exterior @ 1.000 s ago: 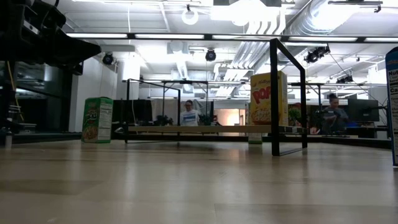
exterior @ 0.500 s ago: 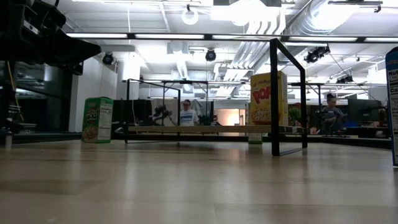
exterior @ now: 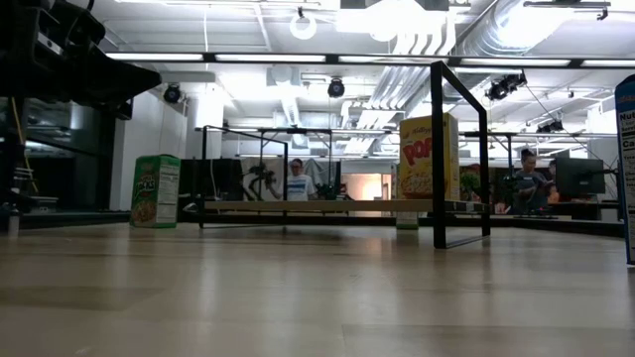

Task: Stack cereal on shelf
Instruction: Put the yellow cereal box on the shelf aligned with the other yellow cereal box

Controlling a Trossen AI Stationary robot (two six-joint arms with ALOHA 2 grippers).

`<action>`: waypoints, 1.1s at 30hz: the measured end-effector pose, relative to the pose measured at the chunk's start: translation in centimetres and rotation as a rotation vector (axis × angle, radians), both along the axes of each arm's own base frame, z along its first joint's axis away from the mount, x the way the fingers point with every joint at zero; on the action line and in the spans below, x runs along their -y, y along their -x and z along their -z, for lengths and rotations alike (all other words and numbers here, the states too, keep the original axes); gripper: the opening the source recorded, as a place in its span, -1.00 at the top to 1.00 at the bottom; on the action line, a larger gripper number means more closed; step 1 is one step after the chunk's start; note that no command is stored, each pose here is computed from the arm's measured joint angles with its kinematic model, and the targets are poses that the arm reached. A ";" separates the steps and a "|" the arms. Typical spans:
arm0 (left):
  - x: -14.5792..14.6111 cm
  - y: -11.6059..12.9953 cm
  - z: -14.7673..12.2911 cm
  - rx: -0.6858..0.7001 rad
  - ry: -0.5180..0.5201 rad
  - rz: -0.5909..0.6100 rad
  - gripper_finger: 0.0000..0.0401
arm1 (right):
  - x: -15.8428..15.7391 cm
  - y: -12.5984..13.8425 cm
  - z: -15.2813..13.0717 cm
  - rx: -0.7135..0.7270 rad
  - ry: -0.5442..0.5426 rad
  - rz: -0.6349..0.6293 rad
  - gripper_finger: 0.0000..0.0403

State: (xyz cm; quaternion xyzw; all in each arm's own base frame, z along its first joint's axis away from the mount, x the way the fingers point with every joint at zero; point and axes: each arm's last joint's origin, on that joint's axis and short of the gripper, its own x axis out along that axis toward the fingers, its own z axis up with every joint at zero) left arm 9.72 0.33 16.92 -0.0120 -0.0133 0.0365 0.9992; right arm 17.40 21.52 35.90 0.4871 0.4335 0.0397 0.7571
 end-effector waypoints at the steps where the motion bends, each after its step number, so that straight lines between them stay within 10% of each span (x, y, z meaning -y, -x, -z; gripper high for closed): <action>1: 0.0 0.0 0.0 0.000 0.000 0.000 1.00 | 0.8 -0.4 -0.9 0.092 0.015 0.020 0.59; 10: 0.0 0.0 0.0 0.000 0.000 0.000 1.00 | 9.5 -5.7 -5.6 0.525 0.279 0.129 0.59; 23: 0.0 0.0 0.0 0.000 0.000 0.000 1.00 | 18.6 -8.9 -5.9 -0.144 0.663 0.166 0.59; 33: 0.0 0.0 0.0 0.000 0.000 0.000 1.00 | 20.9 -13.3 -1.7 -0.403 0.723 0.095 0.59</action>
